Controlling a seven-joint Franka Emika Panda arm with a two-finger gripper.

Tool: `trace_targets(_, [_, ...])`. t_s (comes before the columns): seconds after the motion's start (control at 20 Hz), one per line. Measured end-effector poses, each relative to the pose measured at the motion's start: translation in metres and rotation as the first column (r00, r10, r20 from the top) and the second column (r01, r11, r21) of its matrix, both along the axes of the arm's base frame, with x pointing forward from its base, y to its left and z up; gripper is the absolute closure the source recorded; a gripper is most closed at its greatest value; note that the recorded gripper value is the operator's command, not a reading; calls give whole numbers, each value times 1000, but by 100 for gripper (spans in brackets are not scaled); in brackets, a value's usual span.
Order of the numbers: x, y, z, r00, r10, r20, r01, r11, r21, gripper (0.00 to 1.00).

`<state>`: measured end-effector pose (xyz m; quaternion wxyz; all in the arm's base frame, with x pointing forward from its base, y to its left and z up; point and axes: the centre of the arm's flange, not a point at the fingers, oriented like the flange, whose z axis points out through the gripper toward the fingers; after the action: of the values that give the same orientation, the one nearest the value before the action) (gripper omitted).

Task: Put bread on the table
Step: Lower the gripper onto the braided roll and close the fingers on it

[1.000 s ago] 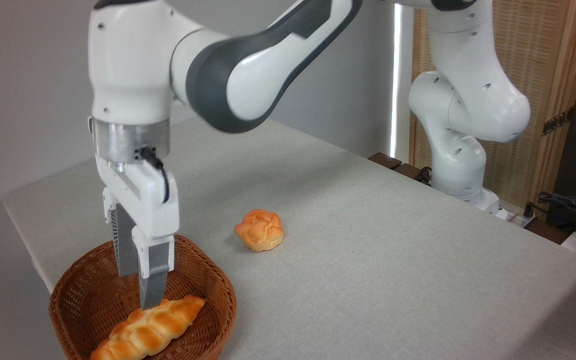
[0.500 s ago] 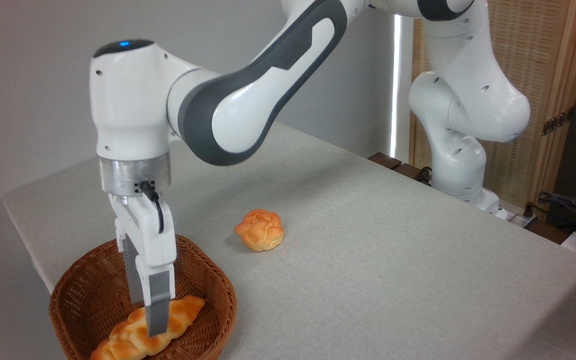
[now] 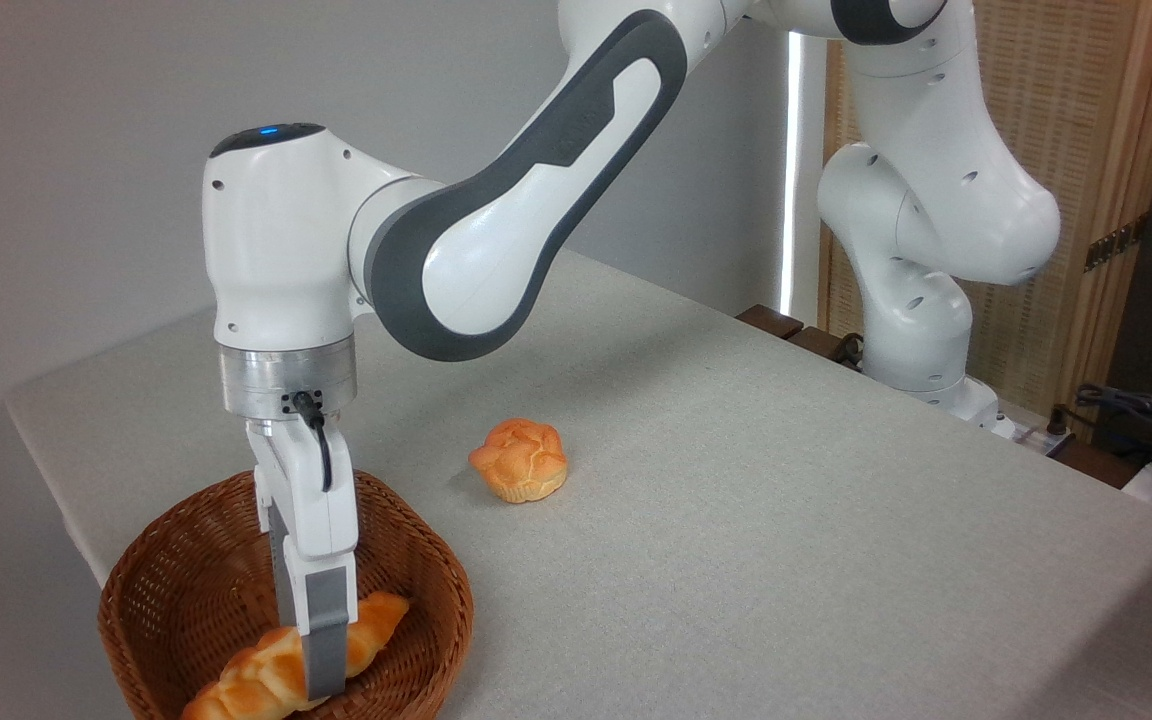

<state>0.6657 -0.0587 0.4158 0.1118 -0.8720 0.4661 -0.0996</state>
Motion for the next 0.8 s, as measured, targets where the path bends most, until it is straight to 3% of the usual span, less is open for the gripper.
trace_targets(0.15, [0, -5, -8, 1000, -26, 12, 26, 1000, 16, 63])
trace_targets(0.25, [0, -10, -13, 999, -49, 20, 48, 998, 33, 70])
trace_targets(0.8, [0, -10, -12, 998, -53, 22, 52, 998, 38, 73])
